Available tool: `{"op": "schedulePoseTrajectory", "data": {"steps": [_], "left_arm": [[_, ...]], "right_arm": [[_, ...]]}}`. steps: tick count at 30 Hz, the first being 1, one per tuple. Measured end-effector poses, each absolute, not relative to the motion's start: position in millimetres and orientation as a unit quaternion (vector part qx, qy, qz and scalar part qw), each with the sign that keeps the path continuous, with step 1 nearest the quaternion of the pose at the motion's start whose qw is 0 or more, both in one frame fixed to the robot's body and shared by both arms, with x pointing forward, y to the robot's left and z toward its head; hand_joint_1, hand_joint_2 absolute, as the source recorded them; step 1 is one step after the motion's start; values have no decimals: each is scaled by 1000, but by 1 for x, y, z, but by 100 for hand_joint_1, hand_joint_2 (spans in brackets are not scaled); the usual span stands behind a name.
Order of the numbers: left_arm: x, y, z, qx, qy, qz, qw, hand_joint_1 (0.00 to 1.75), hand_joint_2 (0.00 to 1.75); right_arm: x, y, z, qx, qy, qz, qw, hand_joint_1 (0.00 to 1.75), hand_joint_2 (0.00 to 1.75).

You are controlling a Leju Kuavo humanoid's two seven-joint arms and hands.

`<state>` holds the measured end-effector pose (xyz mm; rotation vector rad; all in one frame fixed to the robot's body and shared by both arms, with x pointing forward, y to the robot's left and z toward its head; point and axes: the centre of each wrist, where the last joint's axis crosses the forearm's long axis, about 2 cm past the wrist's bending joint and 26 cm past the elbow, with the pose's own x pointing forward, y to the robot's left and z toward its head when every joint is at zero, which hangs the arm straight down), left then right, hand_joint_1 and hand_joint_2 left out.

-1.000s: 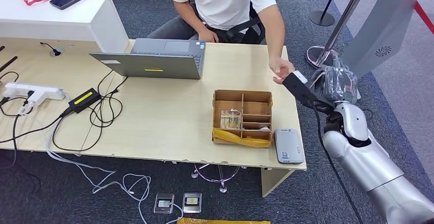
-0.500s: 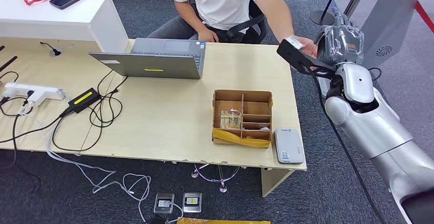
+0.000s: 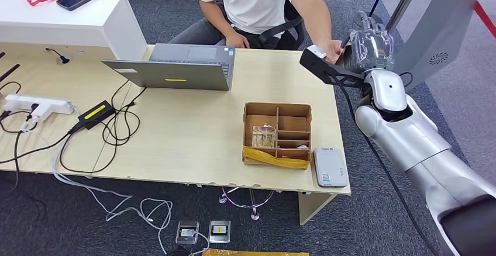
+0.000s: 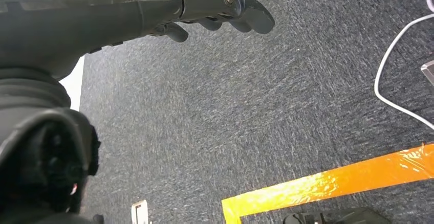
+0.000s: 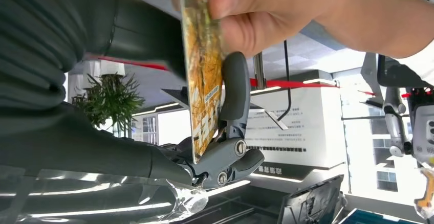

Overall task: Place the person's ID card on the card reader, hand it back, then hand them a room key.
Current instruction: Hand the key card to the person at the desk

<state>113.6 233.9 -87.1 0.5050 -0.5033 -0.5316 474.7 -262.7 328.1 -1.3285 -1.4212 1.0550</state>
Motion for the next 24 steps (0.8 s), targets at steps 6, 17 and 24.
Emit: {"op": "schedulePoseTrajectory", "data": {"steps": [6, 17, 24], "left_arm": [[113, 234, -87, 243, -244, -252, 905, 0, 0], [107, 236, -89, 240, -242, -241, 909, 0, 0], [93, 237, -93, 231, -237, -235, 914, 0, 0]], "right_arm": [[477, -258, 320, -536, -572, 426, 451, 0, 175], [475, -259, 308, -437, -663, 339, 504, 0, 175], [419, -241, 247, -239, -735, 299, 560, 0, 175]]}}
